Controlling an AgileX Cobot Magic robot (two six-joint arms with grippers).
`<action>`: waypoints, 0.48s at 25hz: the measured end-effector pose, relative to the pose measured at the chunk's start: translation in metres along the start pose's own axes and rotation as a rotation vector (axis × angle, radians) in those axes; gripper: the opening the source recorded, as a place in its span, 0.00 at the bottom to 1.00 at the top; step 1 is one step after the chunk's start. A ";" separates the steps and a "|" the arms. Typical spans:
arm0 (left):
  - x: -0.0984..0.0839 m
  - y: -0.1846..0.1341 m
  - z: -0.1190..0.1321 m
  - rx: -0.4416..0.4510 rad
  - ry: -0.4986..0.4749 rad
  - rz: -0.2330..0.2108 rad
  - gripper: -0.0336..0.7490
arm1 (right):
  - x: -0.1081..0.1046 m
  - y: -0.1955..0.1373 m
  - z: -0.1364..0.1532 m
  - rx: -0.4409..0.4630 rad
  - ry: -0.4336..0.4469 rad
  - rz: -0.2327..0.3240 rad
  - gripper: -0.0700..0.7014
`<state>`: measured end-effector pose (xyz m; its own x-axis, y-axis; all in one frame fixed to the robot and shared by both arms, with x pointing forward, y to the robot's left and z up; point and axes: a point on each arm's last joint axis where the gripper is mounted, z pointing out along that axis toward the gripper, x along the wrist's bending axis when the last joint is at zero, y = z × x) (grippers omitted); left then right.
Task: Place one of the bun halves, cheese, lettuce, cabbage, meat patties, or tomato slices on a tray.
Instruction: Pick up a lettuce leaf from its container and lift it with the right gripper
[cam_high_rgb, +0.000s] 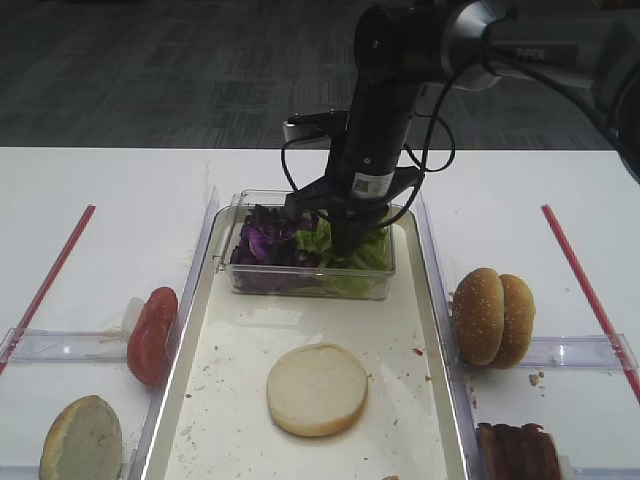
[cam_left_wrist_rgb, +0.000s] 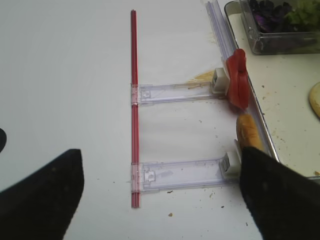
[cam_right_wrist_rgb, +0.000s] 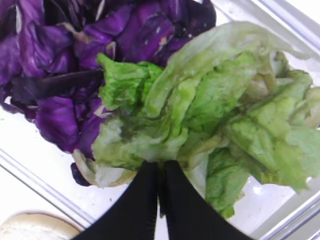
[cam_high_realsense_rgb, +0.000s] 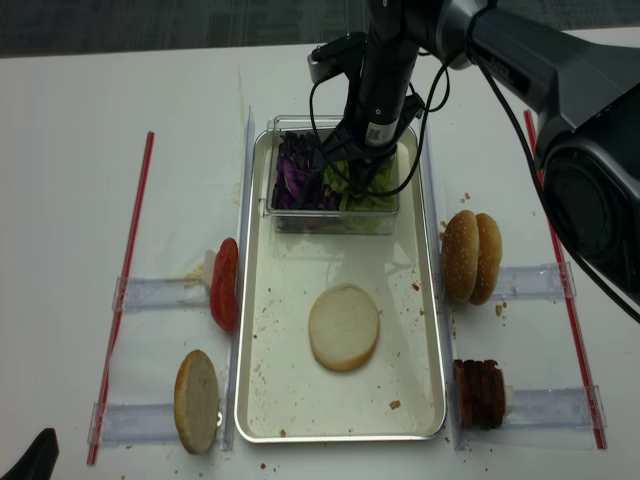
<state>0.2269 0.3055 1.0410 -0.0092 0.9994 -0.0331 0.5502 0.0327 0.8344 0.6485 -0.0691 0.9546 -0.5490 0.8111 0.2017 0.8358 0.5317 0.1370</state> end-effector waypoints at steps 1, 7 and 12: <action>0.000 0.000 0.000 0.000 0.000 0.000 0.83 | 0.000 0.000 0.000 0.000 -0.002 -0.001 0.17; 0.000 0.000 0.000 0.000 0.000 0.000 0.83 | 0.000 0.000 0.000 0.005 -0.002 -0.001 0.14; 0.000 0.000 0.000 0.000 0.000 0.000 0.83 | 0.002 0.005 -0.015 -0.025 -0.009 -0.015 0.14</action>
<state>0.2269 0.3055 1.0410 -0.0092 0.9994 -0.0331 0.5502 0.0327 0.8344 0.6517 -0.0682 0.9700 -0.5616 0.8052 0.1903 0.8269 0.5379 0.1641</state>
